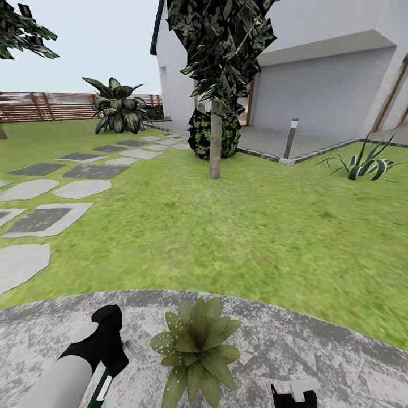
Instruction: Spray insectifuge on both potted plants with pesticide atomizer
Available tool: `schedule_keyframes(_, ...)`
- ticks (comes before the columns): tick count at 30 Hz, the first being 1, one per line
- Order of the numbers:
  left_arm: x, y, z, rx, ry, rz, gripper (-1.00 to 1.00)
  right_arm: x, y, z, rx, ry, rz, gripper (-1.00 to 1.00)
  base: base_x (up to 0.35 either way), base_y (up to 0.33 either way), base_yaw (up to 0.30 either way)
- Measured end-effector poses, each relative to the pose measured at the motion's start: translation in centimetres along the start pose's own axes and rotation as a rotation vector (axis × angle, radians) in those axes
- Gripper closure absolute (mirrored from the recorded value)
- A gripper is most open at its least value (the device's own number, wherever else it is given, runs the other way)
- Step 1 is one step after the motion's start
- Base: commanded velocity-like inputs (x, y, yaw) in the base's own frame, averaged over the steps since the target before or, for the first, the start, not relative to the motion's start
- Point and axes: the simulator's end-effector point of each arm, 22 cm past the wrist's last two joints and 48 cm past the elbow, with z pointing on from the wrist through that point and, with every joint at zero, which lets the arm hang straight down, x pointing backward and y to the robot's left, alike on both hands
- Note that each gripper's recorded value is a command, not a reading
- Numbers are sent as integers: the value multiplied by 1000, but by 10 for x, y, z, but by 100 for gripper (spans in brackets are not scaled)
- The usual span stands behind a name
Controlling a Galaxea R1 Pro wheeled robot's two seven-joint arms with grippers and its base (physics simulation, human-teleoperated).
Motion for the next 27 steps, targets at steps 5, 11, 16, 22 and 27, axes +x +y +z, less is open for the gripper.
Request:
schedule_keyframes(5, 0, 0, 0, 2, -2, -2, 100, 0, 0, 0, 0, 0, 0, -100, 159, -207, 278)
schedule_keyframes(11, 0, 0, 0, 2, -2, -2, 100, 0, 1, 0, -2, 0, 1, -100, 9, -271, 173)
schedule_keyframes(16, -1, 1, -1, -2, -5, -3, 100, 0, 1, 0, -3, 0, 1, -100, 0, -274, 0)
schedule_keyframes(22, 0, 1, 0, -1, -2, -3, 100, 0, 2, 0, -4, 1, 2, -100, 0, -157, 162)
schedule_keyframes(27, 6, -4, 6, 10, 11, -1, 100, 0, 2, 0, -4, 1, 2, -100, 0, -7, 275)
